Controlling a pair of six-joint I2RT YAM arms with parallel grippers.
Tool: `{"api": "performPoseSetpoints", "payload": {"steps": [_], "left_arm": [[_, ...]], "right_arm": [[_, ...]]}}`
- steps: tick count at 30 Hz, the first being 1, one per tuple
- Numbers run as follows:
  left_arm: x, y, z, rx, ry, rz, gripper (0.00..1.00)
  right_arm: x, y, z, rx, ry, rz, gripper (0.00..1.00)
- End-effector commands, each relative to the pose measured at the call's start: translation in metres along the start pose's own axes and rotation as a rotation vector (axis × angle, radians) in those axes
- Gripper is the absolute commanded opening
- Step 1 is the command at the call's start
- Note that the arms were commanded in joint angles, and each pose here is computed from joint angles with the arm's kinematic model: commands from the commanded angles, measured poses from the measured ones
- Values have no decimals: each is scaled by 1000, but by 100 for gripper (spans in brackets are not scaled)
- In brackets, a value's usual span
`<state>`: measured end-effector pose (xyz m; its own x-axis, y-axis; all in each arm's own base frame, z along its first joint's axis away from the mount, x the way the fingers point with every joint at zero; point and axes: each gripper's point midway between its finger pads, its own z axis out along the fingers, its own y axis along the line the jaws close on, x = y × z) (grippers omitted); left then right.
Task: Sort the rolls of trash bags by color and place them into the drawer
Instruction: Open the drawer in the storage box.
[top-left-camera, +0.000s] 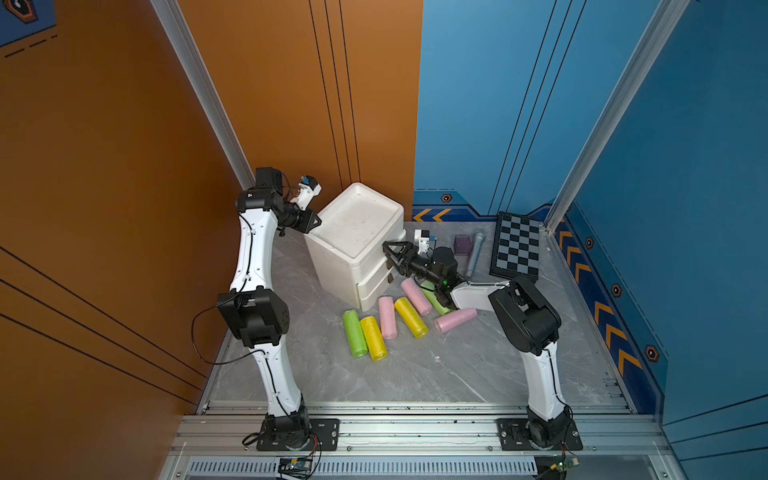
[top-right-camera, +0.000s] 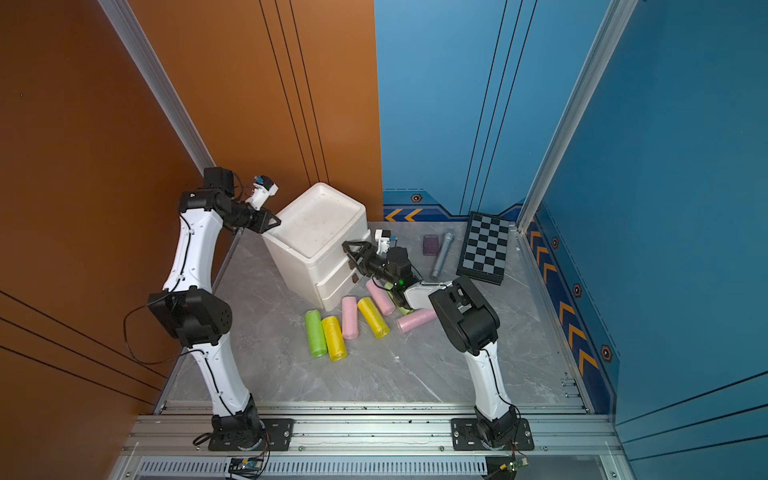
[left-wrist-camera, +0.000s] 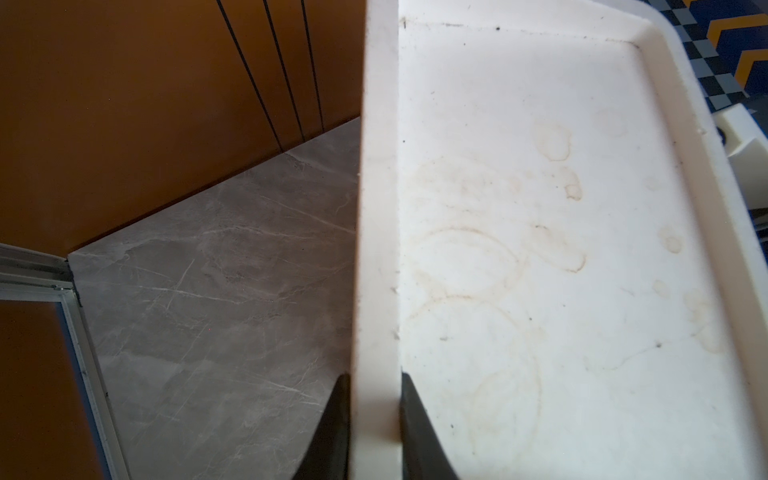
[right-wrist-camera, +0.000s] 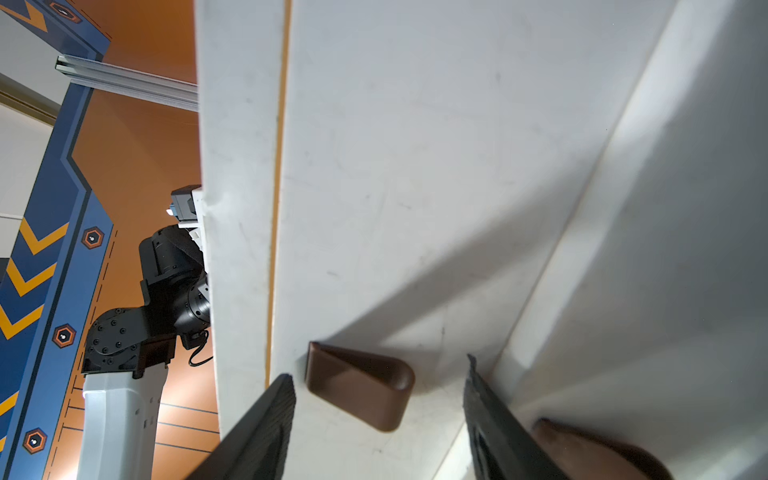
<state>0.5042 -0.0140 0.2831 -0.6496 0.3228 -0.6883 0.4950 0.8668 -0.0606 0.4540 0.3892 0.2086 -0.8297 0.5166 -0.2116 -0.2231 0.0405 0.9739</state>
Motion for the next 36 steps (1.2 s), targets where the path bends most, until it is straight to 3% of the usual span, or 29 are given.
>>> {"api": "performPoseSetpoints", "payload": {"steps": [1, 6, 12, 21, 31, 36], "left_arm": [[-20, -42, -19, 127, -76, -14, 0], [-20, -43, -18, 132, -76, -11, 0], [-19, -44, -18, 135, -75, -11, 0], [-19, -45, -19, 139, -76, -10, 0], [-18, -46, -18, 143, -74, -11, 0], [-18, -46, -19, 139, -72, -9, 0]], "right_arm": [[22, 16, 9, -71, 36, 8, 66], [15, 16, 8, -72, 18, 0, 65], [5, 28, 8, -99, 5, -6, 55], [0, 34, 0, -93, -16, -29, 50], [-9, 31, -6, -105, -31, -8, 32], [-11, 29, -14, -87, -36, -8, 12]]}}
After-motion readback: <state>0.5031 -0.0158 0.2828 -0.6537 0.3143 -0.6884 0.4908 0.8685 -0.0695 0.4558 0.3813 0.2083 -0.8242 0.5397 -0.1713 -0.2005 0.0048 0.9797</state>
